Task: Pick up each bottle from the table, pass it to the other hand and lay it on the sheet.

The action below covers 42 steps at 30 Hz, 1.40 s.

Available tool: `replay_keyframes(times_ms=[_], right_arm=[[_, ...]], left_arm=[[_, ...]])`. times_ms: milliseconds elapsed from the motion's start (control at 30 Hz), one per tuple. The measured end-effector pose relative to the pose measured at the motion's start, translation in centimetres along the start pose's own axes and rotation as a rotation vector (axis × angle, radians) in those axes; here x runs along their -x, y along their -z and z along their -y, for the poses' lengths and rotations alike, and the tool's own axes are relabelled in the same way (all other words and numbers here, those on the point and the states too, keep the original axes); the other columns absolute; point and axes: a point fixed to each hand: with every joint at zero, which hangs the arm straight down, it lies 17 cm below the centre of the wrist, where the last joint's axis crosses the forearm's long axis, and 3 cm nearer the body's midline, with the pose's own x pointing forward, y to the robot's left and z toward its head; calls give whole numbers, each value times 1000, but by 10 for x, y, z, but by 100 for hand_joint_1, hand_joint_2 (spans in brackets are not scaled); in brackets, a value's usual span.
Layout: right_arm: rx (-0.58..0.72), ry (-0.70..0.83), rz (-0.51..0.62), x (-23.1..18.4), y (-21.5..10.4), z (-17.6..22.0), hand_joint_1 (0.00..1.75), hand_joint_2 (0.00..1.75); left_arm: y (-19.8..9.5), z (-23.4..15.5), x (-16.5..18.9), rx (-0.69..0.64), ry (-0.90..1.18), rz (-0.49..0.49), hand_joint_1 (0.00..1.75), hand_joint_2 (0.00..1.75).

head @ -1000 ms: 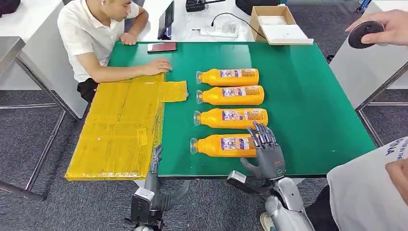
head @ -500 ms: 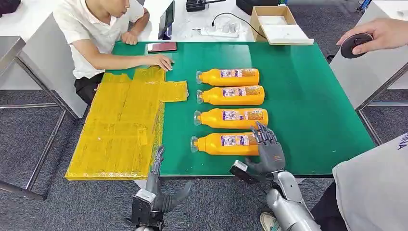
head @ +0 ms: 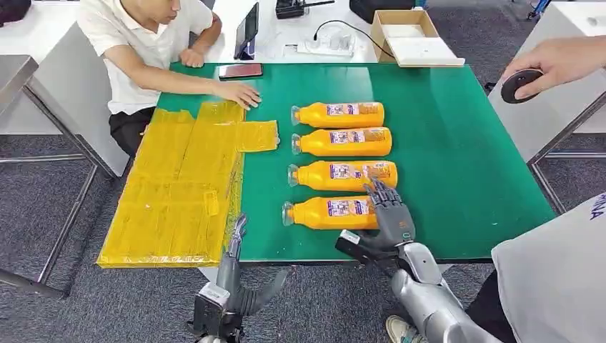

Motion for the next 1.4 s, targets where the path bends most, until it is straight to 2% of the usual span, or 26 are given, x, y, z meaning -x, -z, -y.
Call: replay_keyframes(times_ms=[200,233,267,633,1133,1267,1333,1400], right_arm=[[-12,-10,8,-2,2,-1,0,175],[-16,-10,8,-2,2,-3,134,175],[-27,-15,9,-2,2,-4,171,175],[-256,-75,-18,1,9,-30,175,175],[-298,-42,-2,-4,9,-36,175,175],[-231,198,114,-37,4,-31,175,175],[-157,339,161,-61,-1,-26,175,175],[-77,464,174,-82,-9,-19,175,175]], left_arm=[[1,0,-2,0,-1,5,0,175],[1,0,-2,0,-1,5,0,175],[1,0,-2,1,0,6,0,175],[4,4,-14,19,2,38,0,175],[5,4,-20,19,-11,51,0,175],[7,-12,-19,-53,-12,35,0,175],[9,-36,-10,-158,-35,-18,0,175],[9,-62,9,-276,-92,-113,0,175]])
